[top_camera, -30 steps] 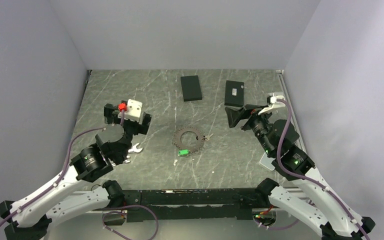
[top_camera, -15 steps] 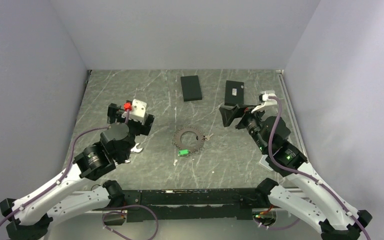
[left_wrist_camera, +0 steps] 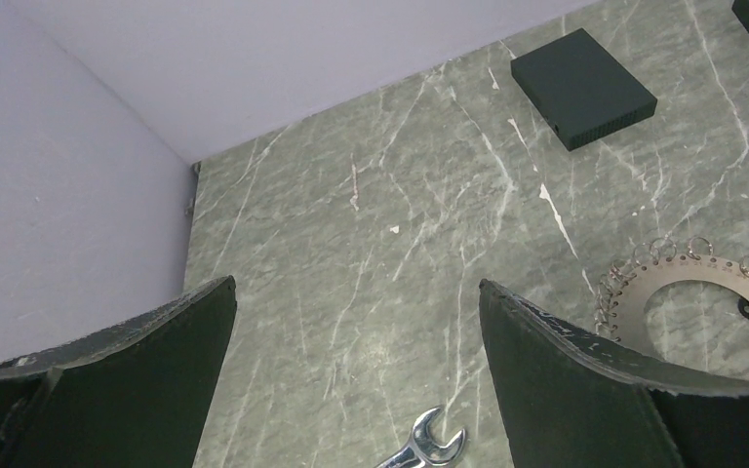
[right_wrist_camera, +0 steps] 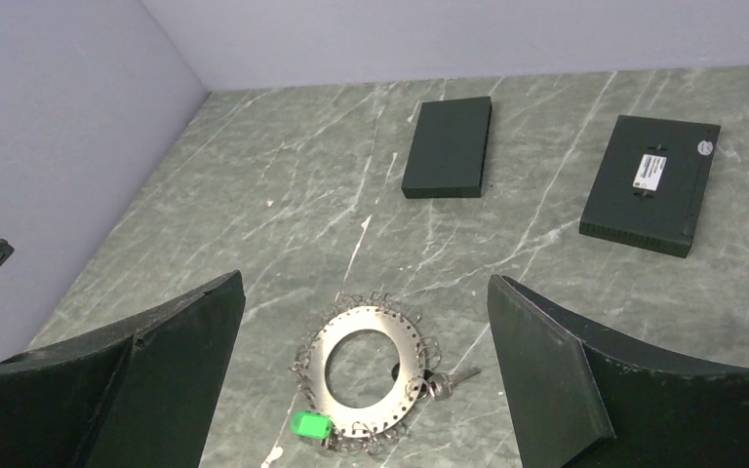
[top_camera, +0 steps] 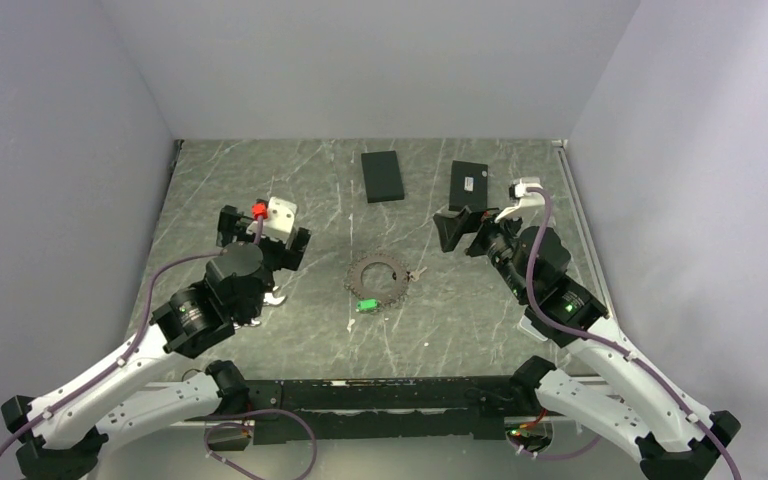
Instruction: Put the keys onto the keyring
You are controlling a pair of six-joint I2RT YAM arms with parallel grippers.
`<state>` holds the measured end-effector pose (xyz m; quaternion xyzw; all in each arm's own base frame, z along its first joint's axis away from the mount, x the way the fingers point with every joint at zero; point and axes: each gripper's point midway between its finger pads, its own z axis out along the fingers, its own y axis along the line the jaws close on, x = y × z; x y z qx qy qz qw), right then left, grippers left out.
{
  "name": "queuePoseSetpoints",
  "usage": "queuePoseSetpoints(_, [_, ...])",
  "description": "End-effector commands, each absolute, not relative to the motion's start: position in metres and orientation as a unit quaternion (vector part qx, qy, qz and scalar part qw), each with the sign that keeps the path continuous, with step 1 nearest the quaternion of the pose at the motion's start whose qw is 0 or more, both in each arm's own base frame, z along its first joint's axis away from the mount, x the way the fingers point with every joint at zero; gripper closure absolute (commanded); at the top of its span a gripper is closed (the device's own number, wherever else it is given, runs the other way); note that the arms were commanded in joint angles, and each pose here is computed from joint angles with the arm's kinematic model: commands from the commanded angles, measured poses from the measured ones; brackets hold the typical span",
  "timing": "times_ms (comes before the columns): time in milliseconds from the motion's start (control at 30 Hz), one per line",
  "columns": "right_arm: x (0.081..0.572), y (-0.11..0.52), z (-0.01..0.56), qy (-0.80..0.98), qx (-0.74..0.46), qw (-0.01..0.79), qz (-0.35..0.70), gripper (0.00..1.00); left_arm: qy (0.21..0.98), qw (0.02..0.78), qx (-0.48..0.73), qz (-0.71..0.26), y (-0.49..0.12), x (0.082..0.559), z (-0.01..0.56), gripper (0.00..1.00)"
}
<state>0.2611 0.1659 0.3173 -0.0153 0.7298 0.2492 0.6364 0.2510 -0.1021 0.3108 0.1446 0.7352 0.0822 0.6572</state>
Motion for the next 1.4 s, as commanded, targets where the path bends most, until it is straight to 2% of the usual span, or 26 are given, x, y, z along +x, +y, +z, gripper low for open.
queuePoseSetpoints(0, [0.262, 0.169, 0.332, 0.711, -0.014, 0.651, 0.266, 0.0, 0.731, 0.665, 0.135, 0.072, -0.102, 0.251, 0.319, 0.01])
queuePoseSetpoints(1367, [0.262, 0.197, 0.335, 0.699, -0.071, 0.645, 0.302, 0.0, 0.73, 0.665, 0.142, 0.071, -0.101, 0.25, 0.316, 0.0])
